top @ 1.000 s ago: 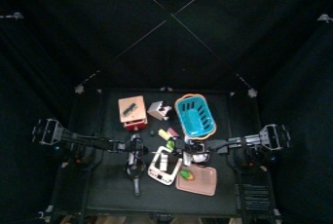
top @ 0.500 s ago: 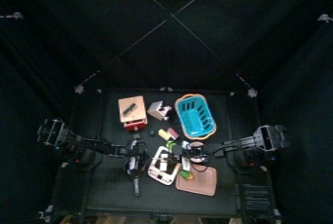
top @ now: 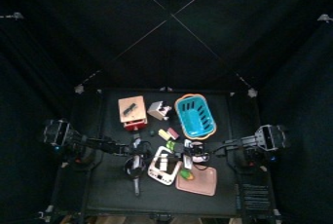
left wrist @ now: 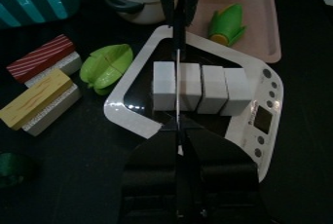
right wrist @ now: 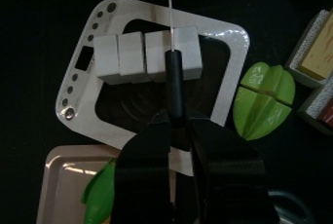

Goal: Cut sushi roll

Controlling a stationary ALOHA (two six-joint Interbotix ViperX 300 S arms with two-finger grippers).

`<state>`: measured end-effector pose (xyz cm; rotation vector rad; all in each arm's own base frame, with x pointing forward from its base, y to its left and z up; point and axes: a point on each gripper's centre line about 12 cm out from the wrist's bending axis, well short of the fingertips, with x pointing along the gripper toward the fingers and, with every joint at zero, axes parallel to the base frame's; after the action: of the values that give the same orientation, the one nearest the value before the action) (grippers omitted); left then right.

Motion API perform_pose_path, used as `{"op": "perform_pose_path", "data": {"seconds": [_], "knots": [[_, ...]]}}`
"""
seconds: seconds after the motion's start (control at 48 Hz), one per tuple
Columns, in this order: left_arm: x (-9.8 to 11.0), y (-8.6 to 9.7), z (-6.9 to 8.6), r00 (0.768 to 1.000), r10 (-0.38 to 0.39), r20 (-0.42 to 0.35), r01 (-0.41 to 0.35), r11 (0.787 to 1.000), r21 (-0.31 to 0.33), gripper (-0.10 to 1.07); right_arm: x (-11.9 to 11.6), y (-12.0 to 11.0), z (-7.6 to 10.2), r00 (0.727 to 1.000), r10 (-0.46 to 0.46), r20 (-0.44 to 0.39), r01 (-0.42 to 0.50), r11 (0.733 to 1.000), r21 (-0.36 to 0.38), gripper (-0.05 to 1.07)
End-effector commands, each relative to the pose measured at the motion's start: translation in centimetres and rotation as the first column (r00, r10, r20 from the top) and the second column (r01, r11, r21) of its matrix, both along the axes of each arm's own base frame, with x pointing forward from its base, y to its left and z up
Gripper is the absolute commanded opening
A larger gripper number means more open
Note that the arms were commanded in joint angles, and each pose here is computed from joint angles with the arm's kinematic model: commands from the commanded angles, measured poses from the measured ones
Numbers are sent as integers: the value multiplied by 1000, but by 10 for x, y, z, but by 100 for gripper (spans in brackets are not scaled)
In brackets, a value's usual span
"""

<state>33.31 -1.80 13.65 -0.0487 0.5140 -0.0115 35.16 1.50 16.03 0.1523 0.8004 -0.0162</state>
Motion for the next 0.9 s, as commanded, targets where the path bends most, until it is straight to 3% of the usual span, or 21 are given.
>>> {"op": "perform_pose_path", "data": {"seconds": [0.0,0.521,0.875], "knots": [[8,1,7,1000,2,28,-2,1000,2,38,0,-1,16,999,-4,47,3,1000,4,34],[10,1,-7,1000,3,-9,-3,1000,3,38,-1,-1,8,1000,-5,24,5,1000,4,34],[13,1,-25,998,5,-63,-4,1000,4,38,4,0,-19,999,-14,-47,15,1000,11,34]]}}
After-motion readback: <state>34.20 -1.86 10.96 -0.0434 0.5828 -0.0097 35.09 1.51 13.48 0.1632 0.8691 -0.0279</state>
